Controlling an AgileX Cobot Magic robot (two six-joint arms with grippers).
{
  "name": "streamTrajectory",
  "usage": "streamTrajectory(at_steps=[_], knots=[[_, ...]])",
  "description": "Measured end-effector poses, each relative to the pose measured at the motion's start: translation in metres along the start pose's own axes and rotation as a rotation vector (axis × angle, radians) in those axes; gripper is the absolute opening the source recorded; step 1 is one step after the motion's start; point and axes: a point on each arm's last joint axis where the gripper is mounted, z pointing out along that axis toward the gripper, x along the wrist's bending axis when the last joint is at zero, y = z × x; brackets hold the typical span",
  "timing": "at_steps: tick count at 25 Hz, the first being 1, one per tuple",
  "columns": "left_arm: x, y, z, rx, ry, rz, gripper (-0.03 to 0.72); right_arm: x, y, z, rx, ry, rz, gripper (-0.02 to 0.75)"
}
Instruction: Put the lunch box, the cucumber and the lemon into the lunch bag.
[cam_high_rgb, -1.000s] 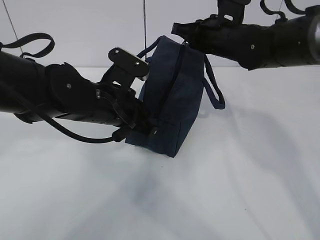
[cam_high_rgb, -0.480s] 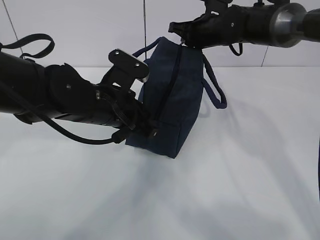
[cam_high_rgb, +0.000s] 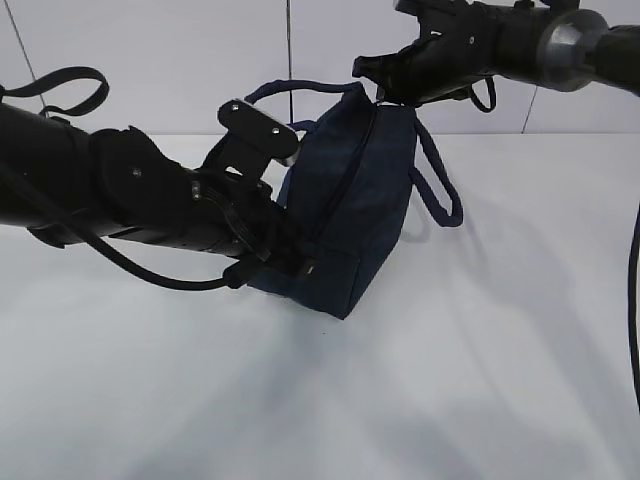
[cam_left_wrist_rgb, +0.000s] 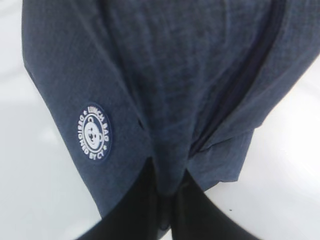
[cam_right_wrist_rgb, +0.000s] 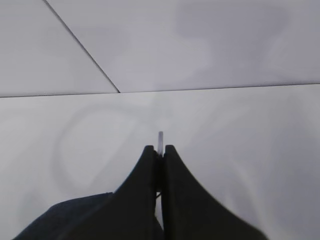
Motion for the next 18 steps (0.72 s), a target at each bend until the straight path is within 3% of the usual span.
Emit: streamTrajectory(at_steps=[7, 13, 18], knots=[[-0.004, -0.001, -0.001, 0.044, -0.049, -0.032, 0.029, 0.001, -0.001, -0.003, 0.048, -0.004, -0.03, 0.018], [-0.006, 0.008, -0.014, 0.054, -0.1, -0.044, 0.262, 0.004, 0.004, -0.015, 0.083, -0.005, -0.039, 0.018], [-0.001, 0.026, -0.05, 0.021, -0.147, -0.051, 0.323, 0.008, 0.01, -0.024, 0.099, 0.009, -0.069, 0.018]])
